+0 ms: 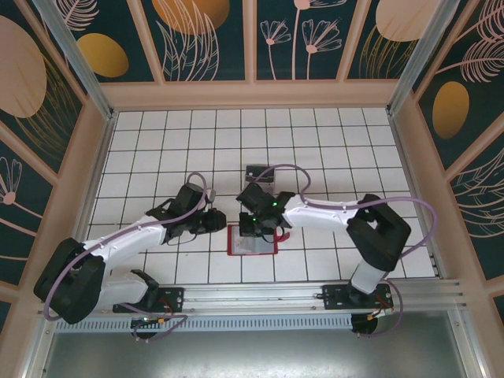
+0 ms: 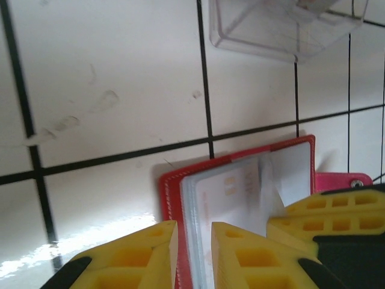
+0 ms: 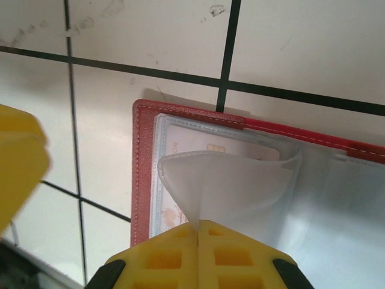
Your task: Take the credit cards out of the card holder
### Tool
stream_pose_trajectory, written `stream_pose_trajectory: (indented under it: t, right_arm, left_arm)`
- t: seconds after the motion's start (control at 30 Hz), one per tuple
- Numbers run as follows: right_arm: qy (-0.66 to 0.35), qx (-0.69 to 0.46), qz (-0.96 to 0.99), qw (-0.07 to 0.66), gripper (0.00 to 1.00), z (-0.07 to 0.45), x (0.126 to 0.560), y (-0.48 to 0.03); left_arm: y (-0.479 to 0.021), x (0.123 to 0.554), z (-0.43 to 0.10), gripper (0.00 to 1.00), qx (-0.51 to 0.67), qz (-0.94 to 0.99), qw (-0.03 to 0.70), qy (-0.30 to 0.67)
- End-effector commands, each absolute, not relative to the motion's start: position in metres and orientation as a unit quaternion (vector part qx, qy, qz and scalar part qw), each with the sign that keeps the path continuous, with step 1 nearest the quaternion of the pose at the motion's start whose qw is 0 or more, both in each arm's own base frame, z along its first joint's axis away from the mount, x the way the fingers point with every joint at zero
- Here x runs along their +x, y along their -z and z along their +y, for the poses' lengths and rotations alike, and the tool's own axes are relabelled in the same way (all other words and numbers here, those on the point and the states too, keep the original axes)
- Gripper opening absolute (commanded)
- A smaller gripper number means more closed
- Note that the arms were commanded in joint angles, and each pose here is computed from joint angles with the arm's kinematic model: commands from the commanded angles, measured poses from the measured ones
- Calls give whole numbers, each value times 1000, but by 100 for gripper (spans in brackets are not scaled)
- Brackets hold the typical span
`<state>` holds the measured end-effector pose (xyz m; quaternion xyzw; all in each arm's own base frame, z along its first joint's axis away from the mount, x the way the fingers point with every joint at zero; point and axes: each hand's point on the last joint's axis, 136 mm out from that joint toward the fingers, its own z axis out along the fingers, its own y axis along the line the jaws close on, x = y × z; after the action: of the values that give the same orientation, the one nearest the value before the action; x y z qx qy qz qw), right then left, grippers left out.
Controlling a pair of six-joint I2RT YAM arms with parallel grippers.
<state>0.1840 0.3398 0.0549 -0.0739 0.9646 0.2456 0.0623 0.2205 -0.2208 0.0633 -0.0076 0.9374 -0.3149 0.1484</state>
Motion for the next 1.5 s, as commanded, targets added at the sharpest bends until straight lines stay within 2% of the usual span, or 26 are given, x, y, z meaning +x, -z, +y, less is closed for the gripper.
stream_pose_trajectory:
  t: [0.0,0.17,0.4,0.57,0.67,1.03,1.3,1.47]
  right_arm:
    - [-338,-52,937,68,5,353,188,-79]
    - [-368,-41,927,60,6,348,185,-81]
    - [-353,-25,933,59,10,331,182,-74]
    - [-322,-2,944,77,24,308,185,-76]
    - [-292,17,952,94,29,287,190,-77]
    - [-256,69,953,149,31,239,209,-90]
    - [-260,70,950,156,31,236,212,-96]
    - [-269,67,948,157,31,240,214,-98]
  left_arm:
    - [-64,219,-237,23,-12,933,136,334]
    - [-56,210,-257,23,10,938,113,328]
    - [-48,200,-281,23,43,942,81,324]
    - [-45,195,-293,22,61,944,66,317]
    - [-45,194,-300,22,70,944,61,317]
    - [-36,183,-340,23,112,942,31,315]
    - [-16,176,-351,23,117,944,6,308]
    - [-25,180,-352,22,120,943,19,311]
